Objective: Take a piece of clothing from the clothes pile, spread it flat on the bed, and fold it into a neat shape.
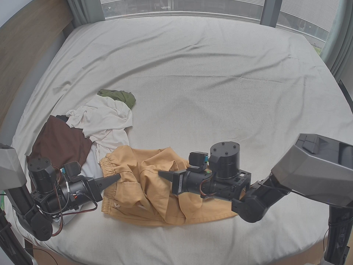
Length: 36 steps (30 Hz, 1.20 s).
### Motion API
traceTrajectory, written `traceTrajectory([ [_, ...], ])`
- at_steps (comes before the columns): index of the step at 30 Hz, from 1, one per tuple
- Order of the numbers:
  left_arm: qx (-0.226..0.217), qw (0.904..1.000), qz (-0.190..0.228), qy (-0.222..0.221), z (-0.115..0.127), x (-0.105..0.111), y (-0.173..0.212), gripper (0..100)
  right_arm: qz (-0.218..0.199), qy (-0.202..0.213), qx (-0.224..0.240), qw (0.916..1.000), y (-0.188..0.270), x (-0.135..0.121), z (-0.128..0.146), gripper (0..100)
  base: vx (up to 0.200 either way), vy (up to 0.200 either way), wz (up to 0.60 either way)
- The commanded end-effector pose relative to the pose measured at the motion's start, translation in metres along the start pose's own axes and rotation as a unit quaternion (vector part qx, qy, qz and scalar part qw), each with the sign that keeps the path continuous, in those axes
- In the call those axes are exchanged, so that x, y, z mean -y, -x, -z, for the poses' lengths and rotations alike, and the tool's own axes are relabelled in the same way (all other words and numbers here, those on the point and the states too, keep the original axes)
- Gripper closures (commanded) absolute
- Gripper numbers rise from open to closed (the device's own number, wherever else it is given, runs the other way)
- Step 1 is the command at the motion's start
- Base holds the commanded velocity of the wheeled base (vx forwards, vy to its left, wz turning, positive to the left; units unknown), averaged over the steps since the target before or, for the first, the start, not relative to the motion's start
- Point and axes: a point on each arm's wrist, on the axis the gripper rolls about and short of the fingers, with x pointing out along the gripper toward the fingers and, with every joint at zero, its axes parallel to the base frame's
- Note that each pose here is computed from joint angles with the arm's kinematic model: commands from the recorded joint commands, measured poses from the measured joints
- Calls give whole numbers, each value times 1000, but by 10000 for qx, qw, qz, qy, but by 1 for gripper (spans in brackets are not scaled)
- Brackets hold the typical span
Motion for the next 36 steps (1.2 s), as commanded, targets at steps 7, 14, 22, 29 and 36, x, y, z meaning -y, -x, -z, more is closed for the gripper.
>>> traceTrajectory([
  [7, -100, 9999, -24, -1, 5, -2, -2, 100, -117, -289, 385, 9988, 79, 5, -14, 100, 0, 0, 0],
  [14, -116, 9999, -24, 5, 5, -2, -2, 100, -529, -534, 486, 9960, 85, 3, -7, 100, 0, 0, 0],
  [22, -100, 9999, -24, -1, 5, -2, -2, 100, -1105, -912, 282, 9893, 70, 11, 12, 100, 0, 0, 0],
  [29, -99, 9999, -15, -7, 5, -1, -2, 100, -1171, -963, 137, 9883, 66, 14, 18, 100, 0, 0, 0],
  [36, -87, 10000, -9, -15, 4, -1, -2, 100, -1169, -998, 142, 9880, 63, 15, 18, 0, 0, 0, 0],
])
